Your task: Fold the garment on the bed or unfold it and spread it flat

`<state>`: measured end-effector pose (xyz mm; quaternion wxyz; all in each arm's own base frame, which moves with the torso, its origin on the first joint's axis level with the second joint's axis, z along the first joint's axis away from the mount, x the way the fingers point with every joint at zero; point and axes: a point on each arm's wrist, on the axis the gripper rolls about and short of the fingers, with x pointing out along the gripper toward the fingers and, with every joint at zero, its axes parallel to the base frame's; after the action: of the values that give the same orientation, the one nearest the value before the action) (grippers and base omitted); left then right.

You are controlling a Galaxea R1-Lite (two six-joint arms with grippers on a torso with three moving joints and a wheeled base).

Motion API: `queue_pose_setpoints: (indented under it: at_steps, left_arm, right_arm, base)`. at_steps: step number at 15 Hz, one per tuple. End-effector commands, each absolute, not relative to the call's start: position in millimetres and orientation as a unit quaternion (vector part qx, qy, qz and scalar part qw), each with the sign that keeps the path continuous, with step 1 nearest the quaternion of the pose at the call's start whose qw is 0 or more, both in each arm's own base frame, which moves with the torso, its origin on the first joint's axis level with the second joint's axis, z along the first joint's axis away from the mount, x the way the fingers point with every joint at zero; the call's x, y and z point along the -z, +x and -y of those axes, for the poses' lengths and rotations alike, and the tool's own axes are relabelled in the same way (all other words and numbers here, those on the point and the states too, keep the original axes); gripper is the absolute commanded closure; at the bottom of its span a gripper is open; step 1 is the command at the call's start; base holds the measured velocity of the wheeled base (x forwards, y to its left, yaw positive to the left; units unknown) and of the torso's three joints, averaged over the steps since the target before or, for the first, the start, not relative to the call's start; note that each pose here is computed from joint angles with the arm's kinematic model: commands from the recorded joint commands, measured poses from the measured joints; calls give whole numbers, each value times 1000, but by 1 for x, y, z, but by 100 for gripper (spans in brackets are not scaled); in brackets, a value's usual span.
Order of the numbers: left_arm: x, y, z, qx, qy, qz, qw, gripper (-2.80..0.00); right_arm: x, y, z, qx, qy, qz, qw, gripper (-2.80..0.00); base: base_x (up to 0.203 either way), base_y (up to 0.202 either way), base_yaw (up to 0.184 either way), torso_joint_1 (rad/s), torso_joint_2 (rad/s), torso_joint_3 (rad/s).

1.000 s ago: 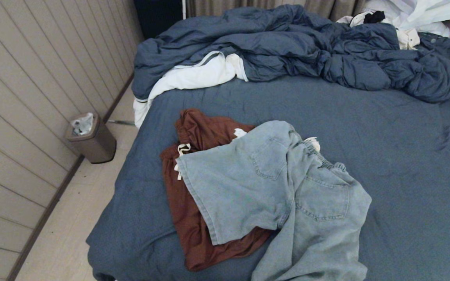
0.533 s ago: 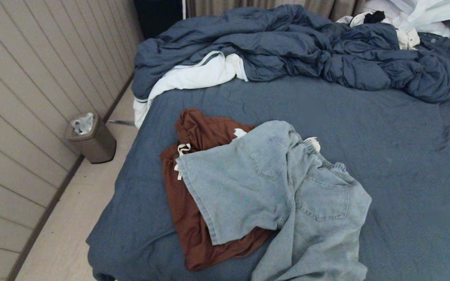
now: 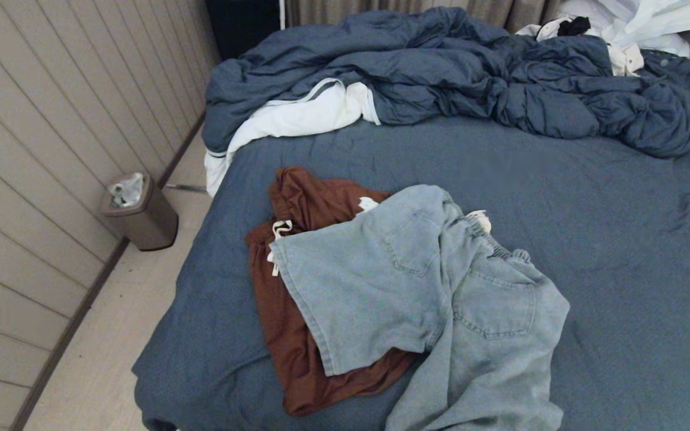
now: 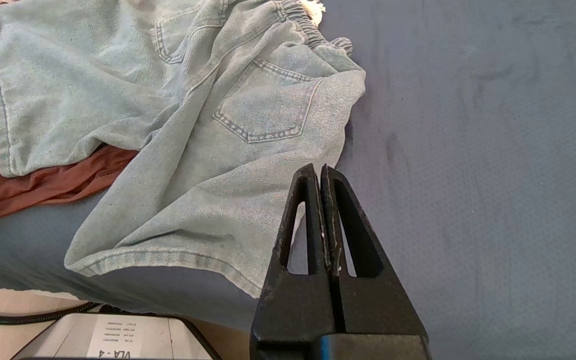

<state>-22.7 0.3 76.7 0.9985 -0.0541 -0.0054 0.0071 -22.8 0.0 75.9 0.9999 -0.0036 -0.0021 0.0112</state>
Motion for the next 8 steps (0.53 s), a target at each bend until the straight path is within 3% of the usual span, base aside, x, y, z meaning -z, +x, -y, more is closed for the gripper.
queue_pose_setpoints:
  at_steps: [1, 8]
  left_arm:
    - [-77, -23, 0, -8, -54, 5, 998, 0]
    - [-77, -23, 0, -7, -54, 5, 998, 0]
  right_arm:
    - [-76, -23, 0, -11, -5, 2, 1000, 0]
    - [-76, -23, 0, -11, -5, 2, 1000, 0]
  base:
    - [0, 0, 0, 0, 0, 0]
    - [0, 0, 0, 0, 0, 0]
